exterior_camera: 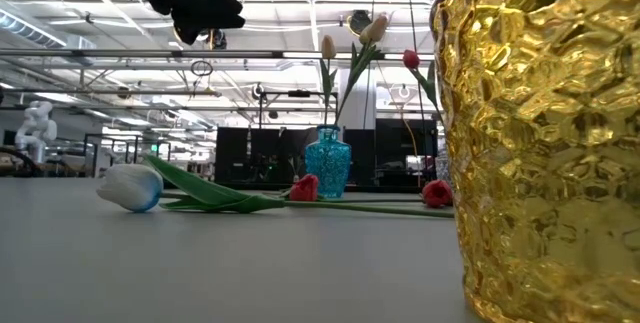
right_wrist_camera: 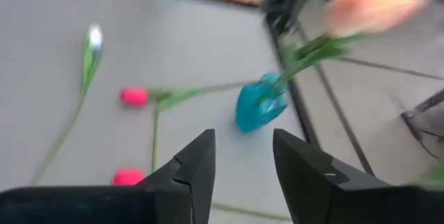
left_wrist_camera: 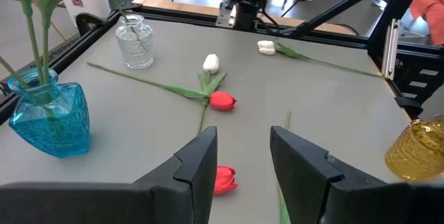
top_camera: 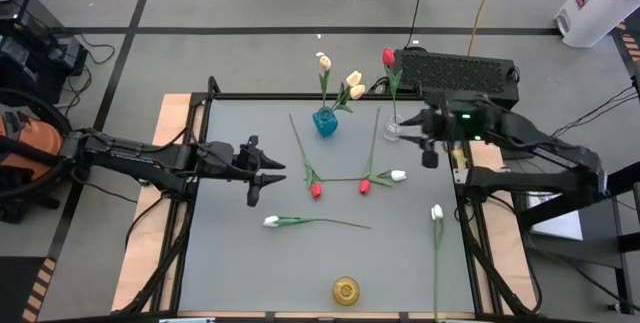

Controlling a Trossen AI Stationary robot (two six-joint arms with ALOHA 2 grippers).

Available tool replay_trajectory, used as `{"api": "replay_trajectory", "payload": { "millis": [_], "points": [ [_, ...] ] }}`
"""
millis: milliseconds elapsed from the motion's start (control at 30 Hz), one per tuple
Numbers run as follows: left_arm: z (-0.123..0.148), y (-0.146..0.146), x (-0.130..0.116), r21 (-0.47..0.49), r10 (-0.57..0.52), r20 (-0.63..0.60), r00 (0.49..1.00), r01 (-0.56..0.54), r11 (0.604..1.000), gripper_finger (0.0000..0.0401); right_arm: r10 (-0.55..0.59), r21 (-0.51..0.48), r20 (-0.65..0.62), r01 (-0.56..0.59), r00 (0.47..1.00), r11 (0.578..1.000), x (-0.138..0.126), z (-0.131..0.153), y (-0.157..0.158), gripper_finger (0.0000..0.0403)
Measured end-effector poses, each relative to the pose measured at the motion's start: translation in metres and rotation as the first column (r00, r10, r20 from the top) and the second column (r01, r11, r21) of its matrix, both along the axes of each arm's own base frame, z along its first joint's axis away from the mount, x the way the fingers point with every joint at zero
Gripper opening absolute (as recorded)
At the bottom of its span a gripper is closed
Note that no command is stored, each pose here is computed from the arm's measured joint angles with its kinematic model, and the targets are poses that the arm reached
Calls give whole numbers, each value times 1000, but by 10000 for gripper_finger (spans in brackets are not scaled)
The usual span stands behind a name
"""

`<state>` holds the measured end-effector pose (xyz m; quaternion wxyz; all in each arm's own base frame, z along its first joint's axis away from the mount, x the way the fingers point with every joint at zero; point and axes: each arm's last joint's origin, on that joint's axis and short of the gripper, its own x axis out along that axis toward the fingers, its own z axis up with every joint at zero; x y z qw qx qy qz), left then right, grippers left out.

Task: Sort flowers into vase by color
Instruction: Put the right red flower into the transparent vase

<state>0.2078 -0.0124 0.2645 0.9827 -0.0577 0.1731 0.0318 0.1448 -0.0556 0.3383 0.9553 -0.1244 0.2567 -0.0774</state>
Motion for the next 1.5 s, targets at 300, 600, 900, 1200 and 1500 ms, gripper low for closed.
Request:
{"api": "replay_trajectory", "payload": {
  "millis": [300, 600, 900, 1200, 1500],
  "points": [
    [-5, 0, 3, 4, -1, -30, 1000, 1, 1000, 141, 176, -151, -274, -223, 946, 963, 46, -31, -7, 137],
    [-16, -1, 11, 8, 0, -88, 996, 1, 1000, 141, 251, -334, -489, -445, 836, 831, 70, -52, -6, 137],
    [-18, -1, 13, 16, -3, -96, 995, 4, 1000, 141, 289, -363, -643, -614, 710, 700, 93, -75, 4, 137],
    [-18, -1, 13, 16, -3, -96, 995, 4, 1000, 141, 298, -316, -739, -701, 604, 639, 113, -102, 10, 137],
    [-18, -1, 13, 16, -3, -96, 995, 4, 1000, 141, 324, -239, -788, -746, 523, 622, 128, -128, 16, 137]
  ]
}}
